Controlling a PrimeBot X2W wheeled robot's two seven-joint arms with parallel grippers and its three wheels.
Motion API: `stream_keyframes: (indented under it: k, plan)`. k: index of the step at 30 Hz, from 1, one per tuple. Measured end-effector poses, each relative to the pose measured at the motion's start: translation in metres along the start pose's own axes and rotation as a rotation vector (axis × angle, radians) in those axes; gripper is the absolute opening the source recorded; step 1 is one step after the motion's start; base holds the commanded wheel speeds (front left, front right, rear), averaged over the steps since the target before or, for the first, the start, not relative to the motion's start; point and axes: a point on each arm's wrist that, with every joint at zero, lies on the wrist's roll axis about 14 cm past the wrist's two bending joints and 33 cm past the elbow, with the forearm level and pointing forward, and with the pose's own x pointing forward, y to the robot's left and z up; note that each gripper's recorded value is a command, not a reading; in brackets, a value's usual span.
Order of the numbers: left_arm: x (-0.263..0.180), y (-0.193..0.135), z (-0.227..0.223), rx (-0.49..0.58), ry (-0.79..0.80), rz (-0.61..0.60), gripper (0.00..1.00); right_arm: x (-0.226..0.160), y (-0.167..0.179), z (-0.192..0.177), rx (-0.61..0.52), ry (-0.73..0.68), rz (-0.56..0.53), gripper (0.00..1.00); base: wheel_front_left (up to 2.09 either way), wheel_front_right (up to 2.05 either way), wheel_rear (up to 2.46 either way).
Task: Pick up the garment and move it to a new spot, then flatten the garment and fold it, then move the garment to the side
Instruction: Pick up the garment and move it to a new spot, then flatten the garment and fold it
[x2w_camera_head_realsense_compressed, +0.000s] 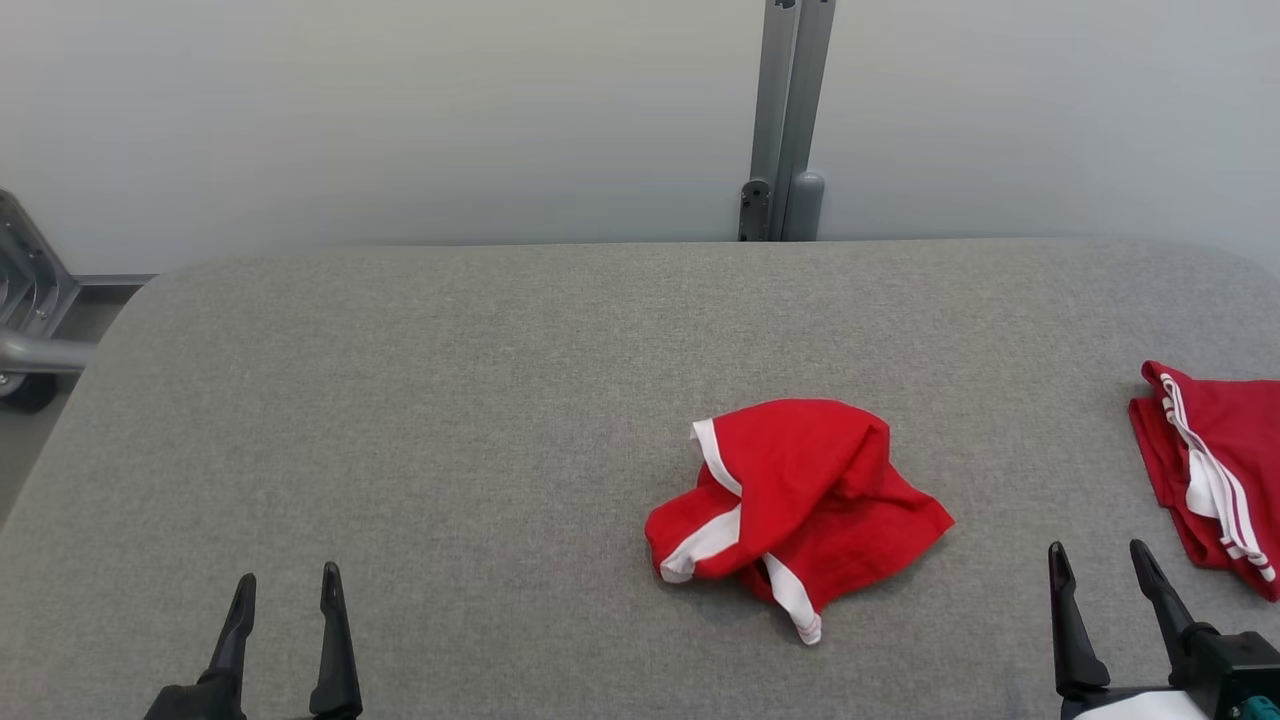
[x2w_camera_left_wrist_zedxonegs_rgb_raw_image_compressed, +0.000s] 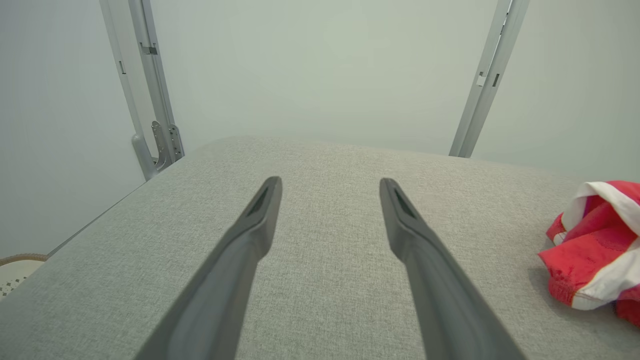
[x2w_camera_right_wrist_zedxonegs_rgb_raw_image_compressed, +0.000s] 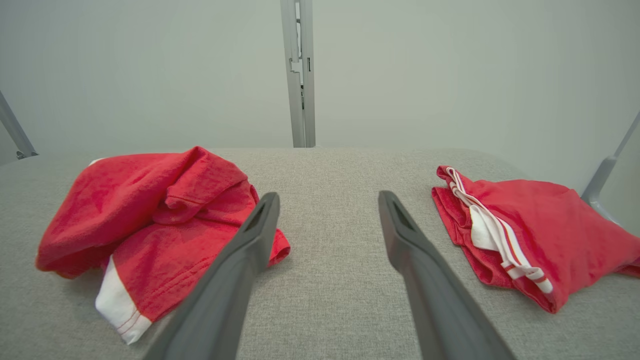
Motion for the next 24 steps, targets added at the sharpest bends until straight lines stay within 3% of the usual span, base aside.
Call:
stream_keyframes:
  k: [20,24]
  plan:
    - [0.009,-0.019,-0.007,0.006,0.019,-0.095,1.00,-0.004,-0.010,0.000,-0.004,-0.001,-0.035,1.00,0.00,0.00,0.00]
    - [0.020,-0.049,0.012,-0.028,-0.044,-0.185,1.00,0.000,-0.012,0.008,-0.011,-0.027,-0.042,1.00,0.00,0.00,0.00]
